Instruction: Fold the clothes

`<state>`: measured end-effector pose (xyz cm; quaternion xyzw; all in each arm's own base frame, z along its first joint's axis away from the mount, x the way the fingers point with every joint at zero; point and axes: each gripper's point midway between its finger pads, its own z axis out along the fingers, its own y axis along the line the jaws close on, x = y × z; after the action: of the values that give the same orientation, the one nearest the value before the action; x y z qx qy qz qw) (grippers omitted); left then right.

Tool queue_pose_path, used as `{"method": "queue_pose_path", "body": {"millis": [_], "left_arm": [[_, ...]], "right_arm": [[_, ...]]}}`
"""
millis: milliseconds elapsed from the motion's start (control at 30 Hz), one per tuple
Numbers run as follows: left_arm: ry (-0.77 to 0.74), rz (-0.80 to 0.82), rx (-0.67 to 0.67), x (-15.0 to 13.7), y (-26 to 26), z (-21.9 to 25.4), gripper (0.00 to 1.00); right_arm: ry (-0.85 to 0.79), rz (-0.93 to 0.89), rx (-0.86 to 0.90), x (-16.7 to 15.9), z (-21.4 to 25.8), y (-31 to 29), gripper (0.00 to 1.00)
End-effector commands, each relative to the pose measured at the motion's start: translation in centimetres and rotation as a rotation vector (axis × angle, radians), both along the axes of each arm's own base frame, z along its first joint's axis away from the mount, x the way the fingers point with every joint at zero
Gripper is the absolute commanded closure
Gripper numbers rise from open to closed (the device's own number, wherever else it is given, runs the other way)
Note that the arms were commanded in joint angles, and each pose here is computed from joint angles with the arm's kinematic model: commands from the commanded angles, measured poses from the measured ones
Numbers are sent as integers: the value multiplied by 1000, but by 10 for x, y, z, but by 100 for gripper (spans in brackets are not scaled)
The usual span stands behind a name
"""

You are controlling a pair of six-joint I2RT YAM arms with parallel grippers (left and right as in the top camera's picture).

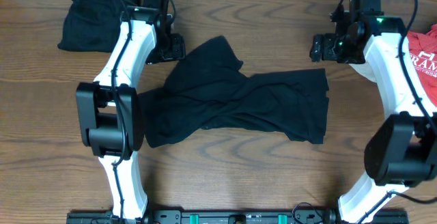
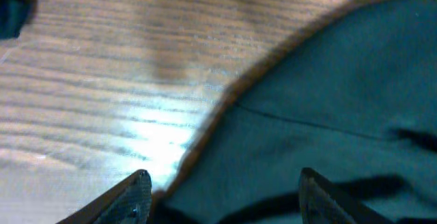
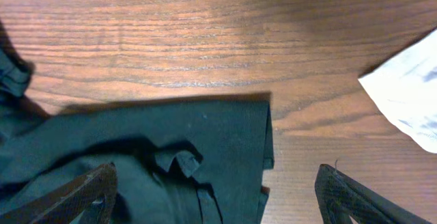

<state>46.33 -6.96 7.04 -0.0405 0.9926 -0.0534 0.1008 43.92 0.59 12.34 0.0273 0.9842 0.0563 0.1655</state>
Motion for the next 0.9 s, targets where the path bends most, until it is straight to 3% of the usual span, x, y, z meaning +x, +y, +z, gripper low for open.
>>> {"method": "queue_pose_path", "body": {"millis": [0, 300, 600, 700, 867], "left_arm": [[-2, -41, 14, 3, 0, -7, 31], [-33, -98, 23, 14, -2, -18, 31], [14, -128, -45, 10, -14, -38, 31], [47, -127, -43, 4, -13, -45, 31], [63, -127, -42, 2, -13, -51, 31]], "right_arm": [[55, -15, 2, 1, -27, -2, 10], [91, -2, -9, 11, -63, -4, 9], [97, 1, -9, 11, -66, -4, 10], [114, 1, -9, 7, -67, -4, 12], [125, 1, -8, 4, -68, -4, 25]]}}
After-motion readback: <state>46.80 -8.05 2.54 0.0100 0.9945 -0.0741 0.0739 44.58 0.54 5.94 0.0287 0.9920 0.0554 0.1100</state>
